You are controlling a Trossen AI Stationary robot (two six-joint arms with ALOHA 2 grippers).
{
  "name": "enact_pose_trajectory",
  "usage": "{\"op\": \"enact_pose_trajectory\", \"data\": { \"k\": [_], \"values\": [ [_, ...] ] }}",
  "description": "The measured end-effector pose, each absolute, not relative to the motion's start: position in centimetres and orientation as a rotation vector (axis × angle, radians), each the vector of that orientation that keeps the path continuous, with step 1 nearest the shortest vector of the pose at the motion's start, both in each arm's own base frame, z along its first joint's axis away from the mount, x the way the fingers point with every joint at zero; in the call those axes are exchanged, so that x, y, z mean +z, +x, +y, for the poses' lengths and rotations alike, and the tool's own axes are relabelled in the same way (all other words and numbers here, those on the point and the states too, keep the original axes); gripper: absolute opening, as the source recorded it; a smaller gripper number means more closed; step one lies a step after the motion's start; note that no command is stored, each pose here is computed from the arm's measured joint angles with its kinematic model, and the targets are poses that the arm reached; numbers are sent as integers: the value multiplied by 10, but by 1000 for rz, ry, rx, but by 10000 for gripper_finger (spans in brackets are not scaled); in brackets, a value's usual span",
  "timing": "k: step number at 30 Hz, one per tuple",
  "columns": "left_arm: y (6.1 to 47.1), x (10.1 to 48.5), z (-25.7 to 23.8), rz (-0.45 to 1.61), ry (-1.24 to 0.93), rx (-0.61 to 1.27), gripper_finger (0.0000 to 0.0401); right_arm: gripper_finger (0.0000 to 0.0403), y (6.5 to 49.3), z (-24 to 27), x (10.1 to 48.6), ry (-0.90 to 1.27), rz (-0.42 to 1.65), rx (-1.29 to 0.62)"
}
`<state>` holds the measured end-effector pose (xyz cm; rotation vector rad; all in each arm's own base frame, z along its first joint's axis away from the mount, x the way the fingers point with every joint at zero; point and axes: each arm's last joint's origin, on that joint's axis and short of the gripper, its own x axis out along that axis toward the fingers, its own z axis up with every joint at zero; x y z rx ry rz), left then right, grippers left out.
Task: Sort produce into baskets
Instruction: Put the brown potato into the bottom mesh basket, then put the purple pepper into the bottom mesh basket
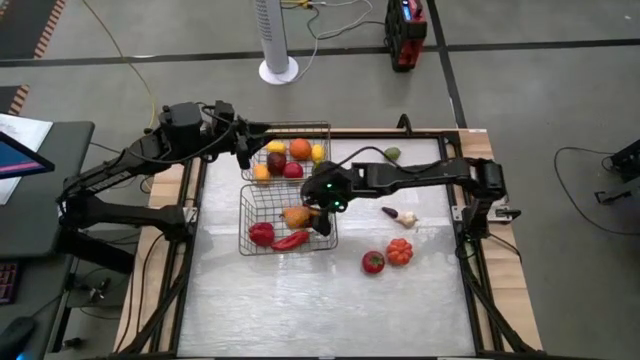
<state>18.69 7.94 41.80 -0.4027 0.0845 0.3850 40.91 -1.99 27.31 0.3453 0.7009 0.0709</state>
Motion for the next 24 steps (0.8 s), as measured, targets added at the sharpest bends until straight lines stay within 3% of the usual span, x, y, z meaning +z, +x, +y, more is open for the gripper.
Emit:
{"op": "enact_pose_trajectory", "data": {
  "k": [4, 18, 24],
  "values": [
    [186, 414, 79, 130, -364, 395, 183, 396, 412, -20, 273, 361, 717, 104],
    [186, 407, 79, 214, -273, 390, 183, 377, 374, -59, 310, 352, 723, -123],
    [194, 373, 73, 330, -325, 339, 183, 377, 371, -62, 298, 363, 760, -151]
  ]
}}
